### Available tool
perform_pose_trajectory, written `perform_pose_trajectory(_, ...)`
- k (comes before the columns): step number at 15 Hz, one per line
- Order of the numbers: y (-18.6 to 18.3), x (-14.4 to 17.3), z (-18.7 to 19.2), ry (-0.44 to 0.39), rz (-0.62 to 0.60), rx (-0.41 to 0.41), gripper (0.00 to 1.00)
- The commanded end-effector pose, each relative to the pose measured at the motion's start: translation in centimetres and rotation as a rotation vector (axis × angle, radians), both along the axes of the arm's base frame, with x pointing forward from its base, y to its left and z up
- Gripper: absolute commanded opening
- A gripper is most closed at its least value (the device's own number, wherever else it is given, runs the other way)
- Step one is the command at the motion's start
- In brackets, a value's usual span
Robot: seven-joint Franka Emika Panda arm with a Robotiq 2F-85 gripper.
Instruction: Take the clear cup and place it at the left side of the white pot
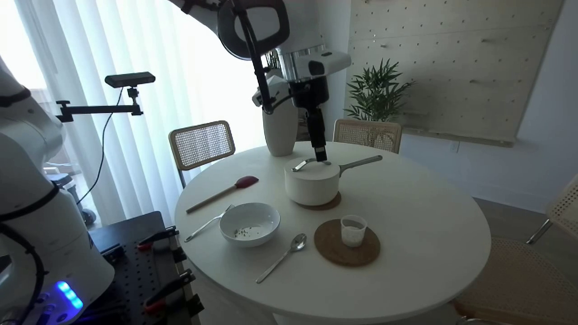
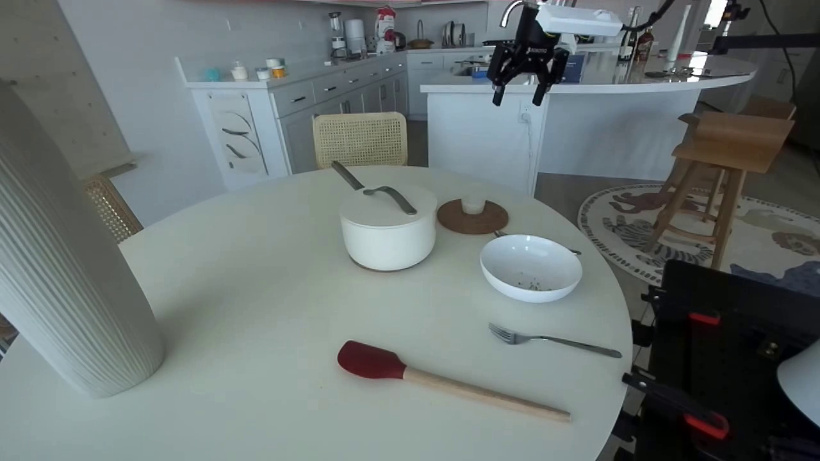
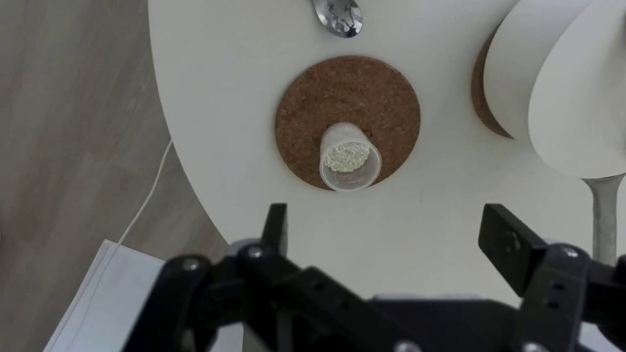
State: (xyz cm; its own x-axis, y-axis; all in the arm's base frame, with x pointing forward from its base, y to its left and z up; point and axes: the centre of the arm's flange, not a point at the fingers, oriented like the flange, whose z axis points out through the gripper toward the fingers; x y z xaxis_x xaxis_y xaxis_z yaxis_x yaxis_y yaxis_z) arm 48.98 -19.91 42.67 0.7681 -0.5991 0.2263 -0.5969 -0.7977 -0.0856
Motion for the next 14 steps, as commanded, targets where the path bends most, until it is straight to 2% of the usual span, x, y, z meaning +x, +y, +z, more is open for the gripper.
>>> perform_pose_trajectory(1,-2.8,2.3,-1.6,-0.010,-0.036,0.020,1.00)
perform_pose_trajectory(8,-7.3,4.7,-5.3,0.018,-0.079,0.031,1.00)
perform_pose_trajectory(14,-8.5,7.4,-9.1,0.051,-0.033,0.046,1.00)
